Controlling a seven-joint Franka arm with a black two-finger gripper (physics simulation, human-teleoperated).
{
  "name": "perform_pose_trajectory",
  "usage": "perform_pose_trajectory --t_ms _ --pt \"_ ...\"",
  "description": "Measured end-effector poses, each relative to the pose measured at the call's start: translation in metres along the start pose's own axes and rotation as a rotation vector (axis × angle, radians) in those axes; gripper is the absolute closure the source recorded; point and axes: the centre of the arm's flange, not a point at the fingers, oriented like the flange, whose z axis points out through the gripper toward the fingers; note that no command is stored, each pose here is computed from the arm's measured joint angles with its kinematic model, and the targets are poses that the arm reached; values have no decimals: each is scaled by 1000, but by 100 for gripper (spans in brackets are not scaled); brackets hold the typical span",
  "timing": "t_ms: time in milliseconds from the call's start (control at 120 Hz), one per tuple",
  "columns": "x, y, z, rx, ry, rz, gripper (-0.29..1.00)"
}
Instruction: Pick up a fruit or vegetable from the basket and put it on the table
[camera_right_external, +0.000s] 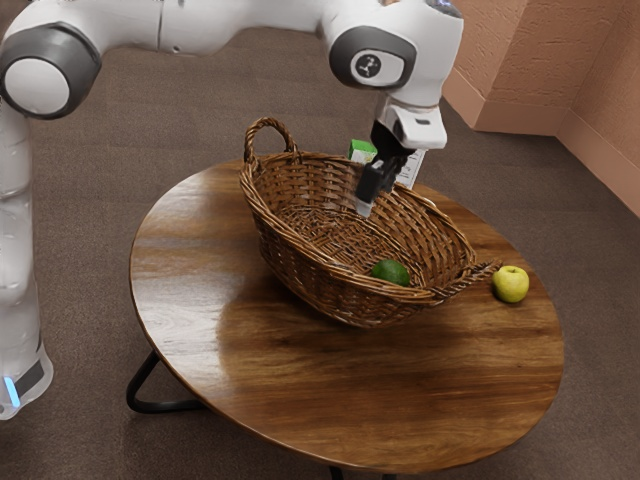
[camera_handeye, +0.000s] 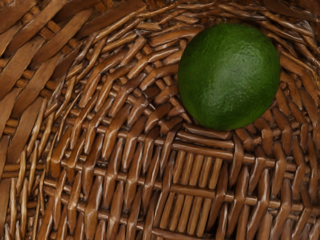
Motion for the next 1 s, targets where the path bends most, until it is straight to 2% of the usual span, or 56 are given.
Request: perform_pose_trajectory --t_ms 158,317,650,1000 --pt "37 31 13 -8 11 86 0" --pt "33 12 23 -14 18 19 0" --pt "42 20 34 -116 53 -102 0" --pt "52 10 67 -148 30 -200 0"
